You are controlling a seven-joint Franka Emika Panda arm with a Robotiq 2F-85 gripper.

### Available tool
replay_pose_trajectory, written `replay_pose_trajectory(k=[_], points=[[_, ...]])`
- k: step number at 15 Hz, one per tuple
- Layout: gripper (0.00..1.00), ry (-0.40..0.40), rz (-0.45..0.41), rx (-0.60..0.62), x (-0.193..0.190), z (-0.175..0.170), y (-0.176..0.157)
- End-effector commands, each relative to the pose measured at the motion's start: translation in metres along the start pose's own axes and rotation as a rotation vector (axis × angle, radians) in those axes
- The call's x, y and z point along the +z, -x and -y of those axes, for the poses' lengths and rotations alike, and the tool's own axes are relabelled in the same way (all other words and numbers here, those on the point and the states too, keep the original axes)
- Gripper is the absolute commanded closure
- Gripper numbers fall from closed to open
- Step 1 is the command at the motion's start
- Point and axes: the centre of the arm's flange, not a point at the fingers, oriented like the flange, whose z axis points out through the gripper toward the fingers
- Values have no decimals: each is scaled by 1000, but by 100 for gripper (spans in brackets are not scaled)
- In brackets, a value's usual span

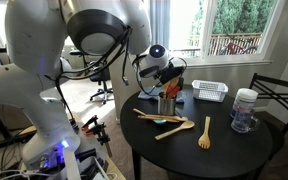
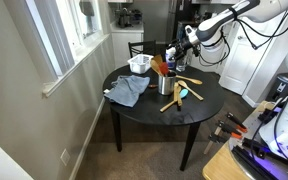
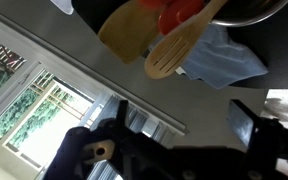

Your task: Put the spoon into the bucket

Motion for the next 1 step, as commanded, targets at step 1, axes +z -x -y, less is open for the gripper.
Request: replay_pose_trajectory(k=[1], points=[[0, 0, 1, 1, 0, 0, 1]])
